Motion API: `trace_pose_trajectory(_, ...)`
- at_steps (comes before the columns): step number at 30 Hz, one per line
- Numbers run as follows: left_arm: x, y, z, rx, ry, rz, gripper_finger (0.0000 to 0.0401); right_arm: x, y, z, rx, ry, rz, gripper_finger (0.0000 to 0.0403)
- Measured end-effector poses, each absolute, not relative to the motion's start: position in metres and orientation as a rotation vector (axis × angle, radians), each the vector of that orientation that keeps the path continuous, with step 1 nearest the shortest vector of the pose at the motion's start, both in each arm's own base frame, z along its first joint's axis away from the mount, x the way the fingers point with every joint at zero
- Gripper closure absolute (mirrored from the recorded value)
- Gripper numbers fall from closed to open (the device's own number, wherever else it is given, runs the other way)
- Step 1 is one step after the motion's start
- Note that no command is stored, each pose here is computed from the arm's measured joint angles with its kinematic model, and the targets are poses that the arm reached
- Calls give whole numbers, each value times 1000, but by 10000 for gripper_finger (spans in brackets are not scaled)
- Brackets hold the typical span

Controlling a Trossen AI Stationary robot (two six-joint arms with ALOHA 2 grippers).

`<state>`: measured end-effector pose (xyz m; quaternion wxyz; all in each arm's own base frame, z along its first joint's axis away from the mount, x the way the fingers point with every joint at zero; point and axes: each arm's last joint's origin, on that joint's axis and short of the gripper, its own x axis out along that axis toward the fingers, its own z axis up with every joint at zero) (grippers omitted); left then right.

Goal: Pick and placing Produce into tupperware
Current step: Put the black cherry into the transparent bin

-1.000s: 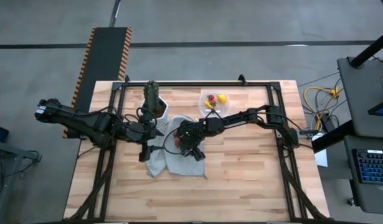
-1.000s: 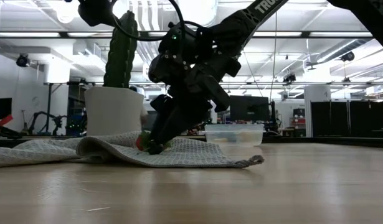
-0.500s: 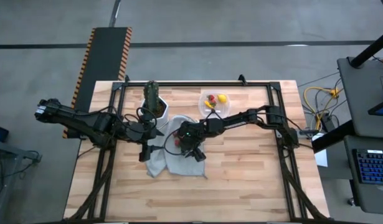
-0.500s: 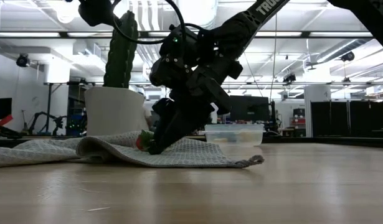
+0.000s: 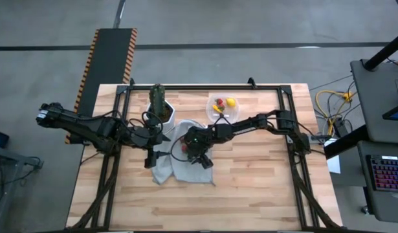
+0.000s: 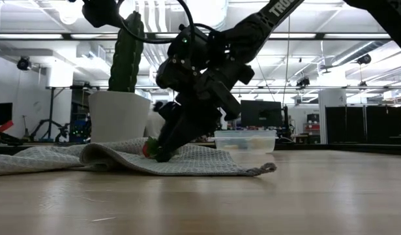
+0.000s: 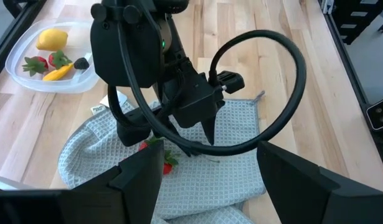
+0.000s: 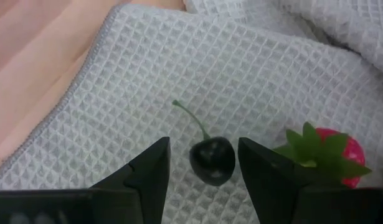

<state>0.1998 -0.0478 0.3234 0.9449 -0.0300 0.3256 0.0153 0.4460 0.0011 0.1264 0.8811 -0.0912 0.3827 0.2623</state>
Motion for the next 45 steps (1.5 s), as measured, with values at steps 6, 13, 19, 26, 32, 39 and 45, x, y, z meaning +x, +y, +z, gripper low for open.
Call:
trace_pose_trajectory(6,200,-48,323,-61,664,32,159,444,1,122,-191,798,547,233)
trace_pose_trajectory(13,200,-48,323,-61,664,31,159,442,1,119,-184,794,541,261)
trace_pose_trajectory(19,200,-48,323,-61,663,31,159,442,1,119,-178,788,536,291)
trace_pose_trajectory(26,200,-48,324,-62,661,31,159,443,0,119,-189,800,485,308)
trace_pose_trajectory(32,200,-48,323,-62,661,31,159,443,0,120,-166,805,472,310)
trace_pose_trajectory(39,200,-48,323,-62,661,31,159,444,0,127,-140,798,455,311)
trace_pose_trajectory(45,200,-48,324,-62,660,31,159,448,0,149,-155,735,449,312)
